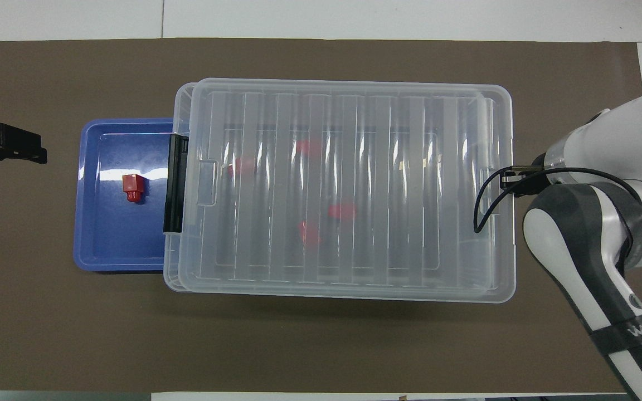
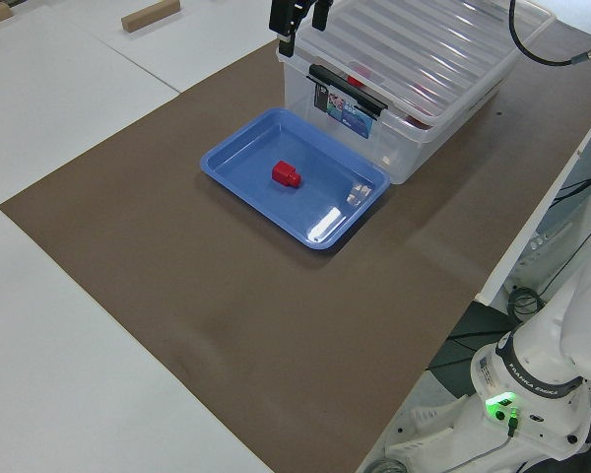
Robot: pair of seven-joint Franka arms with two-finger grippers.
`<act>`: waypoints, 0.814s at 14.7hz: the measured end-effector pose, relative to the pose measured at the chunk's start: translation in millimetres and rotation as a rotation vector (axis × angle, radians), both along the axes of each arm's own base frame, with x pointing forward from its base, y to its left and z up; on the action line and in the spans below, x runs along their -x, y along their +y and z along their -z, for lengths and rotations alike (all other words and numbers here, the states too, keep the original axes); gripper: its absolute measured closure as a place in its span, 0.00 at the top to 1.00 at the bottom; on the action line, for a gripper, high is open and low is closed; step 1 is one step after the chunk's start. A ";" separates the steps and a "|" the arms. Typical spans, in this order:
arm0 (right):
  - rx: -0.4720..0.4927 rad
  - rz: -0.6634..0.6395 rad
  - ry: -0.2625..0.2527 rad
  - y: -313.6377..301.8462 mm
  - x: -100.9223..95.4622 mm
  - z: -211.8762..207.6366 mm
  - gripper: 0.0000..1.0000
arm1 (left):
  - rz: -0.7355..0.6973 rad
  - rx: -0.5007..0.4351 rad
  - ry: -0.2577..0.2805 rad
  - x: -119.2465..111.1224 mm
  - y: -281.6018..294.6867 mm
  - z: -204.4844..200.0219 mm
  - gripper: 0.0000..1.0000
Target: Place red block in blue tray from box
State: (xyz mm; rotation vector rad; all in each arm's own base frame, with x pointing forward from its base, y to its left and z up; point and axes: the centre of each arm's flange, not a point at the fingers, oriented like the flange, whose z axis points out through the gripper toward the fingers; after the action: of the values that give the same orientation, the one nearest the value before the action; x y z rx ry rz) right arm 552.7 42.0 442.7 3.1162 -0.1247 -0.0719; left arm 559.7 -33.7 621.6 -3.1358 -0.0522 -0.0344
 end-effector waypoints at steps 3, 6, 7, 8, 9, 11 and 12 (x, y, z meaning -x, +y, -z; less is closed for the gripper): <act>0.000 0.000 0.000 0.0 0.0 0.0 0.01 | 0.000 0.000 0.000 0.0 0.0 0.0 1.00; 0.000 0.000 0.000 0.0 0.1 0.1 0.01 | 0.000 0.000 0.000 0.0 0.0 0.0 1.00; 0.000 0.000 0.003 0.0 0.3 0.2 0.03 | 0.000 0.000 0.000 0.0 0.0 0.0 1.00; 0.001 -0.002 0.010 -0.2 1.0 0.1 0.05 | 0.000 0.000 0.000 0.0 0.0 0.0 1.00; 0.002 -0.001 0.015 -0.7 1.1 -1.5 0.07 | 0.000 0.000 0.000 0.0 0.0 0.0 1.00; 0.004 0.001 0.022 -3.9 0.5 -7.7 0.22 | 0.000 0.000 0.000 0.0 0.0 0.0 1.00; 0.004 0.002 0.023 -4.8 0.0 -10.8 0.22 | 0.000 0.000 0.000 0.0 0.0 0.0 1.00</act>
State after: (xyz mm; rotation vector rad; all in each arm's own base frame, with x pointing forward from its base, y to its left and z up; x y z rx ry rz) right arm 552.7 37.2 453.5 3.1099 -0.1274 -0.1078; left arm 559.7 -33.7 621.6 -3.1358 -0.0522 -0.0344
